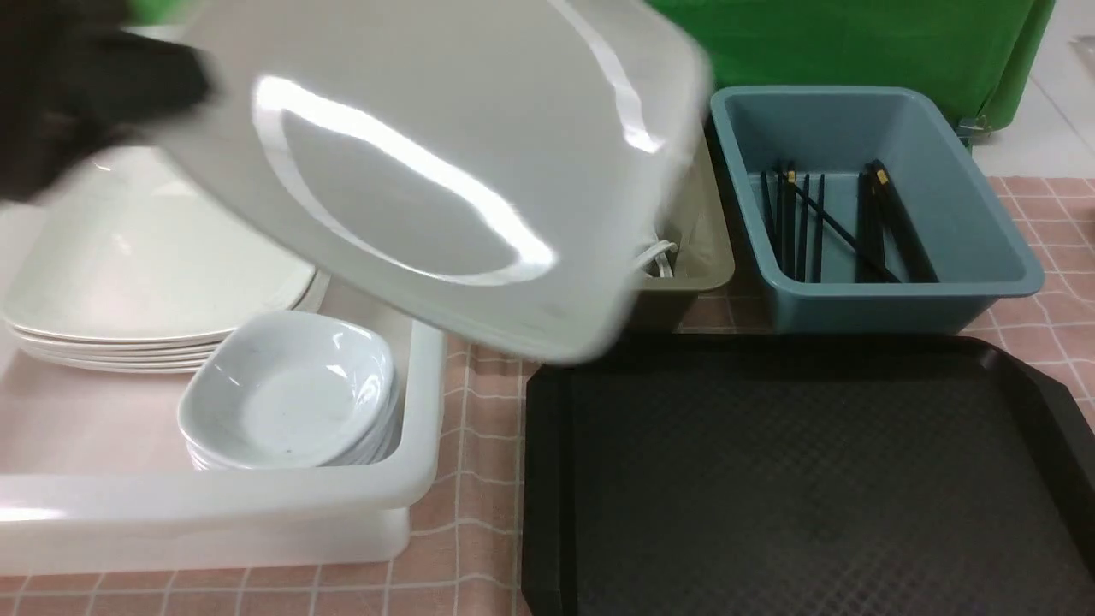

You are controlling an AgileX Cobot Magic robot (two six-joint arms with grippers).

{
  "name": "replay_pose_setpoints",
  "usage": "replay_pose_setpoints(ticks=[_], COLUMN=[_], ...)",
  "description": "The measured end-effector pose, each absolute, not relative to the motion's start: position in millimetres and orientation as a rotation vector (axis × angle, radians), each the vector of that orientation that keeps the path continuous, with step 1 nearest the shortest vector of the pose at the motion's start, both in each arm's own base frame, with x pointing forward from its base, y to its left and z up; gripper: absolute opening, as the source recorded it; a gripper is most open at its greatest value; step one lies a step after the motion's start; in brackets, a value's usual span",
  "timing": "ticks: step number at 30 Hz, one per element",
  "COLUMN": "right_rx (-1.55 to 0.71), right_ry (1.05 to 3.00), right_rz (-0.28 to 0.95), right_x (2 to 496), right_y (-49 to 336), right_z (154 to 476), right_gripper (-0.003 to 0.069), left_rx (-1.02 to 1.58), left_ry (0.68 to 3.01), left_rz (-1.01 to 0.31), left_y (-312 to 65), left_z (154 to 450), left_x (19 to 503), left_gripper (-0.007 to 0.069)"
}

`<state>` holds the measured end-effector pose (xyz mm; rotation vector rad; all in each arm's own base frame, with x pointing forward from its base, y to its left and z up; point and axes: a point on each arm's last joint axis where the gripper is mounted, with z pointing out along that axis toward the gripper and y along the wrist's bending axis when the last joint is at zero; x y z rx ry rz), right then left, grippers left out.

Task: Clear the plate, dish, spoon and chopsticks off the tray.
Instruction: Use the left arm to put the plate into the large storage box on the left

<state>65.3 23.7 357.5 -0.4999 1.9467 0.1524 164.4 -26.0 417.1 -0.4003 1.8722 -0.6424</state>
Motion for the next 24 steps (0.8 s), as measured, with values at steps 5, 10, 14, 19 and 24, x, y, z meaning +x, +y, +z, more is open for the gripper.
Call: replay_pose_setpoints(ticks=[5,10,14,19,24], right_rx=[-0.499,-0.498,-0.498,-0.497,-0.493], right_ry=[1.947,1.947,1.948,1.949,1.945], right_rz=[0.154,0.155,0.156,0.156,0.159], right_x=[65,65,65,65,65], right_y=[24,24,24,24,24], right_z=[358,358,358,357,358], right_gripper=[0.0041,0.0042,0.0043,0.0046,0.0050], left_rx=[-0.556,-0.700,-0.822,-0.921,-0.965], left_ry=[1.855,1.905,1.851,1.830,1.887], left_rz=[-0.474,-0.671,-0.796,-0.830,-0.758], left_y=[24,86,132,159,163], left_z=[424,395,367,333,305], left_x=[168,200,222,253,276], left_gripper=[0.0029,0.0029,0.0030,0.0031,0.0031])
